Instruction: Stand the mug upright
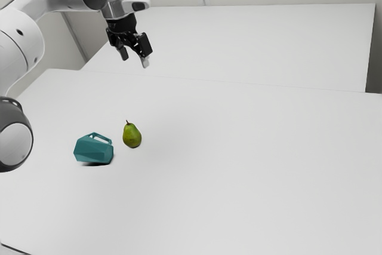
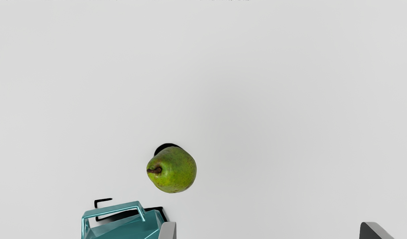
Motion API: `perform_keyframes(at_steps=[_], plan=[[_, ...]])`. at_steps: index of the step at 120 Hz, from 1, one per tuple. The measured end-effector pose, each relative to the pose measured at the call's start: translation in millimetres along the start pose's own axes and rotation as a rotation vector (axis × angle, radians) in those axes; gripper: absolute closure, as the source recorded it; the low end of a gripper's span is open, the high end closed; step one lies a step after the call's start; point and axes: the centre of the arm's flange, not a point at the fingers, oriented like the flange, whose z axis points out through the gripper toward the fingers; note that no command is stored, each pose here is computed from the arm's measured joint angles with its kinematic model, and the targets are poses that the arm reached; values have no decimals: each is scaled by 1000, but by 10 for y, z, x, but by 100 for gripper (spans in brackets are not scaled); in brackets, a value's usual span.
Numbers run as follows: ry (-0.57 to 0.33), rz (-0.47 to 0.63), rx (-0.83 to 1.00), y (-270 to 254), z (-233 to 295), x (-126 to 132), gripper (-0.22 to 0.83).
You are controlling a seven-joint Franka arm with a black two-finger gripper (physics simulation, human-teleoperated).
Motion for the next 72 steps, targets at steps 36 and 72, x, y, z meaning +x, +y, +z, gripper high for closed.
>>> perform_keyframes(at_steps=[36, 72], plan=[[-42, -5, -41, -178, 266, -156, 0], [-150, -229, -237, -1206, 1016, -1413, 0]])
